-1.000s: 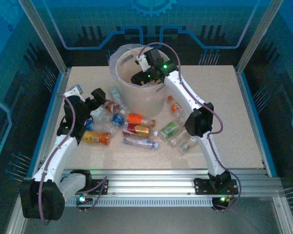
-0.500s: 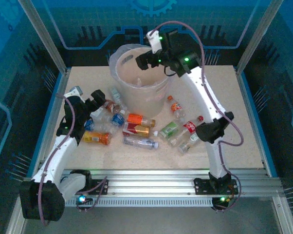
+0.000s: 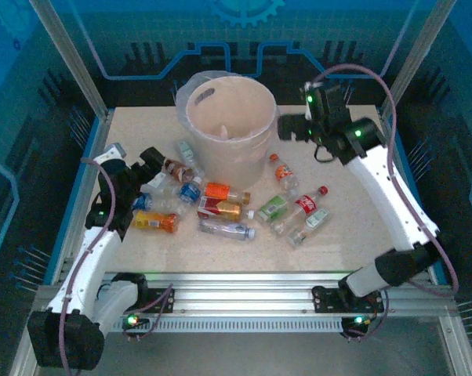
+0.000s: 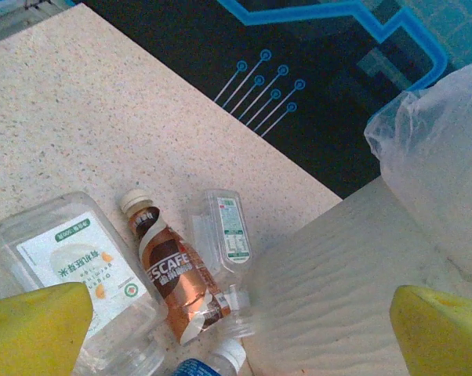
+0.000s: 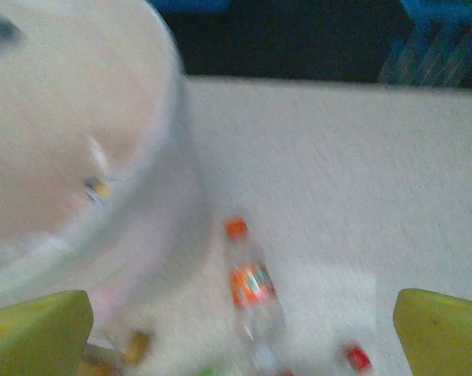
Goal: Put the plastic bottles in the bin
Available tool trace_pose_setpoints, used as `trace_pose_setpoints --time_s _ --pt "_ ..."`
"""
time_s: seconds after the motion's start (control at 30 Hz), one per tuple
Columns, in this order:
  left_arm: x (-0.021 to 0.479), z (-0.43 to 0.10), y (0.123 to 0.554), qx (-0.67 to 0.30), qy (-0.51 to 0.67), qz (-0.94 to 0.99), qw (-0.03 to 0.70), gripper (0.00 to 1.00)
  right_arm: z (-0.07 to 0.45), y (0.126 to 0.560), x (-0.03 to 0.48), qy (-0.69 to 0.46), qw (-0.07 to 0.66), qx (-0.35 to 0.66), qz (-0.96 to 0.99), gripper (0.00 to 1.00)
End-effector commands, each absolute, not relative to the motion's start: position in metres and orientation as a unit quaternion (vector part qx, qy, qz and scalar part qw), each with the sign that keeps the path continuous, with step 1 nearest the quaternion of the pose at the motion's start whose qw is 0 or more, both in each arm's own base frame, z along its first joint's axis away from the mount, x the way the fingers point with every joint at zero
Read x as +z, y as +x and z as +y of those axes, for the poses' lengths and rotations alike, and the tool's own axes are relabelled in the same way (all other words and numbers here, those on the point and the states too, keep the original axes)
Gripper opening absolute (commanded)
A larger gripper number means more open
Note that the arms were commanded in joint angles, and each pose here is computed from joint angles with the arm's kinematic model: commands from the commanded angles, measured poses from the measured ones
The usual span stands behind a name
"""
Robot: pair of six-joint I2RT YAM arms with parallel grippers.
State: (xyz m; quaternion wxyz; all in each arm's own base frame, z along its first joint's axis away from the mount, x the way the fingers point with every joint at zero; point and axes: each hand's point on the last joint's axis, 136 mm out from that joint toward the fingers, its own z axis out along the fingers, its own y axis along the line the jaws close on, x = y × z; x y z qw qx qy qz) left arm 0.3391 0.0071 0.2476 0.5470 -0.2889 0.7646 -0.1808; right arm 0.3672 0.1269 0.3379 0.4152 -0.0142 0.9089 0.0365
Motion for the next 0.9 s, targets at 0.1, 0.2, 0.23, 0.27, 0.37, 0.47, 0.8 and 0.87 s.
trace_pose_setpoints --time_s 0.1,0.2,0.23,0.27,0.37,0.47,0.8,0.87 --pt "0.239 0.013 0.335 -0.178 -0.309 0.757 0.548 0.99 0.068 0.300 0.267 0.125 0.345 0.014 0.930 1.00" --pt "0.239 0.012 0.337 -0.180 -0.311 0.756 0.547 0.99 0.053 0.270 0.230 0.164 0.304 0.004 0.939 1.00" --pt "0.239 0.013 0.337 -0.179 -0.311 0.756 0.548 0.99 0.049 0.261 0.217 0.175 0.289 0.005 0.941 1.00" --pt "0.239 0.013 0.337 -0.177 -0.310 0.756 0.548 0.99 0.048 0.254 0.206 0.183 0.276 0.008 0.944 1.00" --pt "0.239 0.016 0.336 -0.170 -0.312 0.755 0.552 0.99 0.043 0.234 0.172 0.209 0.230 0.023 0.950 1.00" --pt "0.240 0.019 0.335 -0.165 -0.315 0.751 0.556 0.99 0.054 0.225 0.144 0.220 0.195 0.058 0.954 1.00" --pt "0.238 0.019 0.338 -0.161 -0.314 0.754 0.554 0.99 0.071 0.215 0.081 0.246 0.117 0.090 0.958 0.98" --pt "0.238 0.019 0.338 -0.163 -0.313 0.755 0.553 0.99 0.070 0.218 0.079 0.251 0.120 0.094 0.956 0.99"
